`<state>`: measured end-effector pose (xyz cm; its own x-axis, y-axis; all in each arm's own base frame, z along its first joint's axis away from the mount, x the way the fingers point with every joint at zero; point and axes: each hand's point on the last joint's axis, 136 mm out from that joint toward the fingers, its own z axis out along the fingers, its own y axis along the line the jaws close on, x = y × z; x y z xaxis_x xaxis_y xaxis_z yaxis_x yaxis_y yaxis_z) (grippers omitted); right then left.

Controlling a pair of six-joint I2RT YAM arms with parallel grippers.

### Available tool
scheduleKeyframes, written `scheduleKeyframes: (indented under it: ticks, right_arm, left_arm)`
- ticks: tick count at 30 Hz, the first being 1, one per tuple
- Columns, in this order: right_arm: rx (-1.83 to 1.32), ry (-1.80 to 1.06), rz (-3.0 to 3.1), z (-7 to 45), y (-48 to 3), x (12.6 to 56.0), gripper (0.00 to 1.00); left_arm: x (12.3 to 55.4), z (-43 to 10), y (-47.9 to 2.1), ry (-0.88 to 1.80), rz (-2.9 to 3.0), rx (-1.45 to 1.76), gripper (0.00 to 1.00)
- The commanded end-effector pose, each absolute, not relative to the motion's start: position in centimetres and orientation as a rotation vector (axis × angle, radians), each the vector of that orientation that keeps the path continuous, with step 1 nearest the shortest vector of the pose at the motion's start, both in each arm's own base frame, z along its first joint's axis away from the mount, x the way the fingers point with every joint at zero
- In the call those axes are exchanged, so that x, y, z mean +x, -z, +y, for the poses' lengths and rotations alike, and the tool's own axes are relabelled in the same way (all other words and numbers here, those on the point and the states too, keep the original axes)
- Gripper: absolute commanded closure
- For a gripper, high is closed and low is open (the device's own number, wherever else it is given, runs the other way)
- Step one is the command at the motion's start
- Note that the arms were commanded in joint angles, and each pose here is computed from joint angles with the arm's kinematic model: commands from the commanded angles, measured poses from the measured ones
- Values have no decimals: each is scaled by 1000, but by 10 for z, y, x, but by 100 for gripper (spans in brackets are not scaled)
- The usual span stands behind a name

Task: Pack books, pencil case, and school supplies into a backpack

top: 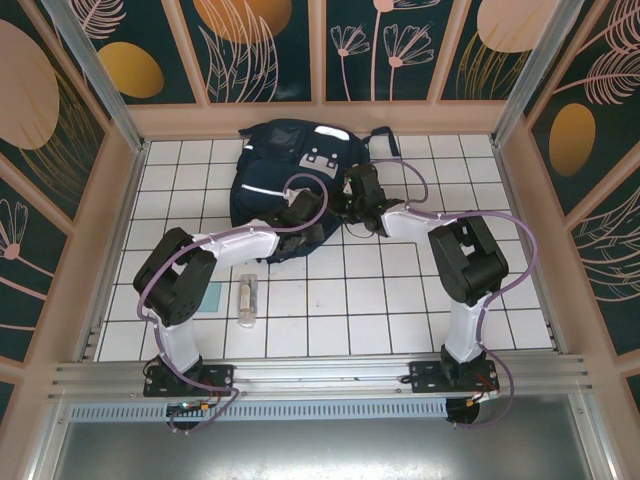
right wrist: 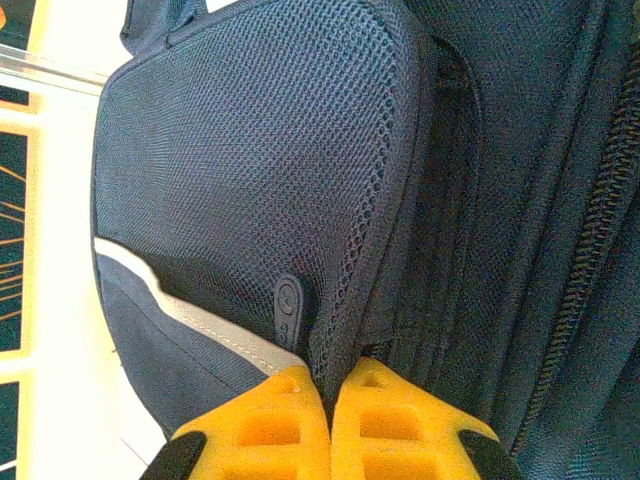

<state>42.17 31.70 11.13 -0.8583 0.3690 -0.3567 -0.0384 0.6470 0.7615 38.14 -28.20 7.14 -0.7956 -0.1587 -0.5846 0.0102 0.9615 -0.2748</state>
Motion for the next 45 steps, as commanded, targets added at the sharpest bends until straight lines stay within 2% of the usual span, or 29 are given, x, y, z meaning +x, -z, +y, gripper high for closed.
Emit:
scheduleKeyframes:
  ticks: [1,6,17,24,30,36,40,45]
  right_arm:
    - [227,-1189,2244,325,-150,429,100]
    - [229,-1166,2252,320,-147,425,100]
    - [195,-981,2263,275,-141,434,100]
    - [179,-885,2291,250,-133,440,100]
    - [132,-847,2311,233,-134,441,100]
    - [139,-766,2328,203,-135,448,100]
    - [199,-630,2318,168,-134,464,100]
    - [270,-616,2278,148,-141,482,100]
  left_arm:
    - [374,-260,-56,213,2505,-98,87]
    - [370,-267,-60,267,2518,-64,100]
    - [357,-261,-87,332,2613,180,100]
    - [349,-247,-92,263,2699,352,100]
    - [356,-207,-81,96,2724,317,100]
    - [362,-202,-86,92,2701,332,100]
    - [351,-229,-94,317,2695,392,100]
    - [331,-275,-120,642,2636,385,100]
